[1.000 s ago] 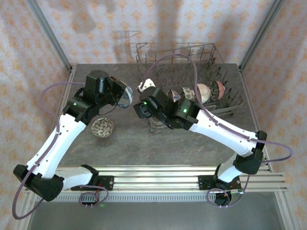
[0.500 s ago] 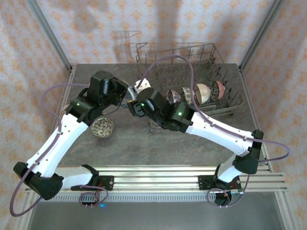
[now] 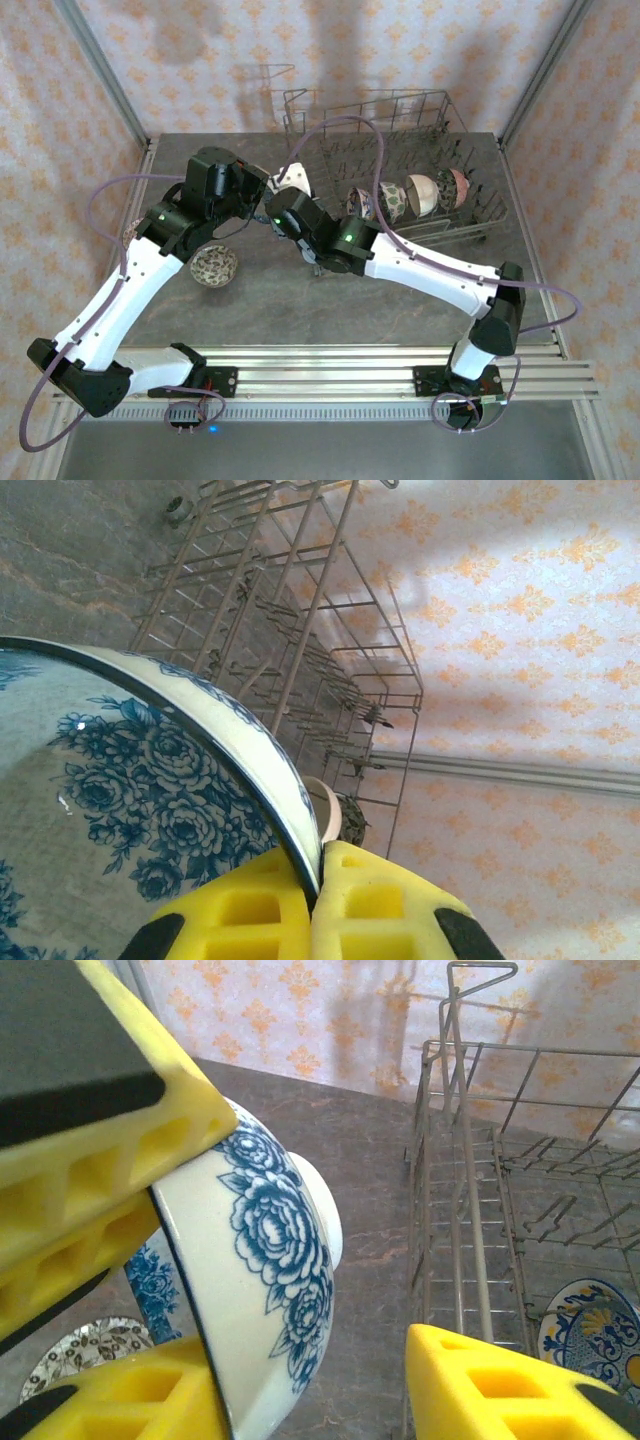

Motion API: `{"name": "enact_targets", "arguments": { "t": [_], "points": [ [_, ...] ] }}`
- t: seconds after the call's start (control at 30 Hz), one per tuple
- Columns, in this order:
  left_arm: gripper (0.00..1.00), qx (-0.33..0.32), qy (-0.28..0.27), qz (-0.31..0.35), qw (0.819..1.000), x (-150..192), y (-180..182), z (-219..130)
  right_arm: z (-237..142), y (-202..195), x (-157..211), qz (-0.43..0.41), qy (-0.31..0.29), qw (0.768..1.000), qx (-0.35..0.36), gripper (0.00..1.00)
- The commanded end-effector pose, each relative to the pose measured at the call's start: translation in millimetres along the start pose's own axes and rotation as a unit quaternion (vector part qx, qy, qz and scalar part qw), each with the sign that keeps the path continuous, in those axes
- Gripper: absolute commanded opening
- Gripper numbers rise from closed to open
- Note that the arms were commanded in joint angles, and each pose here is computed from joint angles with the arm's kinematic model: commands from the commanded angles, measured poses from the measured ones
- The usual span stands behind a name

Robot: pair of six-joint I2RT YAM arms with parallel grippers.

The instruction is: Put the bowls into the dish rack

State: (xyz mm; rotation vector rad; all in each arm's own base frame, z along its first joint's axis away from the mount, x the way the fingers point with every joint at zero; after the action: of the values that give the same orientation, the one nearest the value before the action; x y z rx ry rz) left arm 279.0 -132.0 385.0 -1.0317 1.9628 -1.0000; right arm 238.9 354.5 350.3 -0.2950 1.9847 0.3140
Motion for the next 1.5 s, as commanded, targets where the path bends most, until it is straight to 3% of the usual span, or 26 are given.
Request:
{"name": "enact_targets", "arguments": {
  "t": [0.0, 0.37, 0.57, 0.67, 0.8, 0.83, 1.2, 1.47],
  "points": [
    [0.0, 0.043, -0.025, -0.018, 0.999, -6, -18, -11, 5, -1, 1, 0.03, -0.032, 0.999, 0.022, 0.44],
    [0.0, 0.04, -0.023, -0.017, 0.999, -5, -18, -10, 19, -1, 12, 0.03, -0.042, 0.996, 0.068, 0.44],
    [0.0, 0.043, -0.009, -0.023, 0.999, -1, -17, -5, 18, -2, 8, 0.042, -0.055, 0.994, 0.084, 0.19],
    [0.0, 0.049, -0.002, -0.028, 0.998, 0, -17, -5, 14, -3, 1, 0.046, -0.059, 0.992, 0.1, 0.17],
    [0.0, 0.071, 0.0, -0.032, 0.997, 0, -22, -9, 8, -7, -5, 0.056, -0.069, 0.989, 0.12, 0.0],
    [0.0, 0.073, 0.004, -0.031, 0.997, 1, -23, -9, 7, -9, -6, 0.059, -0.072, 0.988, 0.123, 0.0],
    [0.36, 0.098, 0.025, -0.025, 0.995, 4, -32, -14, -10, -21, -20, 0.096, -0.103, 0.98, 0.143, 0.0],
    [0.77, 0.134, 0.044, 0.013, 0.99, 5, -50, -24, -9, -41, -35, 0.116, -0.099, 0.977, 0.149, 0.0]
  ]
}}
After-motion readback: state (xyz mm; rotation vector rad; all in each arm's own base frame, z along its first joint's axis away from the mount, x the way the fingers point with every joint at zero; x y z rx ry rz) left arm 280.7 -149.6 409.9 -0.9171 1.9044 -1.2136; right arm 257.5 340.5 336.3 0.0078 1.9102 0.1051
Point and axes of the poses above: each hand's point on the last joint's axis, 136 mm out from that joint toward the fingers, its own z axis out along the fingers, its own y axis along the line the jaws close on, x = y × z, the point moved 7 cm from there along -z, back along the fingers, and after that the axes turned 3 degrees about z, right-handed, at the moved point
